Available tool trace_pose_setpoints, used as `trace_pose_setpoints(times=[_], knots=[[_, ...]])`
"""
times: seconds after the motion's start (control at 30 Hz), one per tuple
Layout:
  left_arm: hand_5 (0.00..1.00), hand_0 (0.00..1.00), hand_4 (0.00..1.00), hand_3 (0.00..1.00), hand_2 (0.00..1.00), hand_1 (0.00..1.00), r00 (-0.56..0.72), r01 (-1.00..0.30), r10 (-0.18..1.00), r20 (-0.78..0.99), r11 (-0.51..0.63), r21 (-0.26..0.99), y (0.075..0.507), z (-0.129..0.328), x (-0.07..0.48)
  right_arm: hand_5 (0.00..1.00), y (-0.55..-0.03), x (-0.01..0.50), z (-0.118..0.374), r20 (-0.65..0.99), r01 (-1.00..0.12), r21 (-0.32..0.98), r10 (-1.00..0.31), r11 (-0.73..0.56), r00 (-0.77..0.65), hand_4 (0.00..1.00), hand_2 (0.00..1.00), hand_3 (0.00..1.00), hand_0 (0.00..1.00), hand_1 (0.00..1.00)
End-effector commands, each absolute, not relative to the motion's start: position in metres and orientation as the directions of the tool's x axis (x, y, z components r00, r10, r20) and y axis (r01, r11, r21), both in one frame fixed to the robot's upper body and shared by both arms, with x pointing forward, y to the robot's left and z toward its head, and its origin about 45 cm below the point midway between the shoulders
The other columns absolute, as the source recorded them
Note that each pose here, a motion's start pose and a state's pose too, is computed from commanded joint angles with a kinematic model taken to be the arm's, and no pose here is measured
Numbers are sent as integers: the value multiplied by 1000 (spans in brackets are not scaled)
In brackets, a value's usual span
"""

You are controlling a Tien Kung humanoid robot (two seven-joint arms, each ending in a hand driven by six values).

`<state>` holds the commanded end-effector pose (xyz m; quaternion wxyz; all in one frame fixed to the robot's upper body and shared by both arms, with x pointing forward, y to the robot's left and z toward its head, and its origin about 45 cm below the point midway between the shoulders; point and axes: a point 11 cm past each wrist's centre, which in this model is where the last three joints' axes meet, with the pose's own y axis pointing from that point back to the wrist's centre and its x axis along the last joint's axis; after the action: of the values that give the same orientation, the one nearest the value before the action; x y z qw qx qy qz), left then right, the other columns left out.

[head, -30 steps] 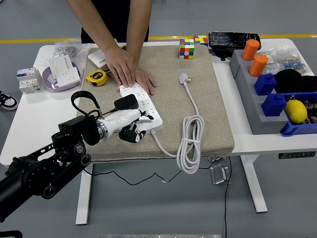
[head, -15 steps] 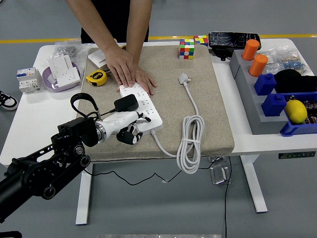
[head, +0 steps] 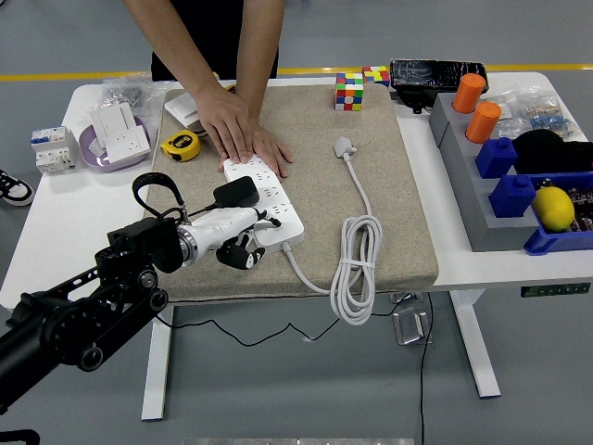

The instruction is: Pick up the plug,place it near the board,insert it into the board,press the button

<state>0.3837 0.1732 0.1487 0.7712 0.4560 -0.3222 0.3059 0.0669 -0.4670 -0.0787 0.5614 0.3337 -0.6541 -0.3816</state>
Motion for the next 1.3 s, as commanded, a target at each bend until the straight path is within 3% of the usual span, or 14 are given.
trace_pose_setpoints(times=[1.3], knots=[[2,171,514,774,152,64,594,-762,127,794,406,505,172,156,382,998,-466,69,-79,477,-10,875,-865,484,-153,998,773,808,889,808]])
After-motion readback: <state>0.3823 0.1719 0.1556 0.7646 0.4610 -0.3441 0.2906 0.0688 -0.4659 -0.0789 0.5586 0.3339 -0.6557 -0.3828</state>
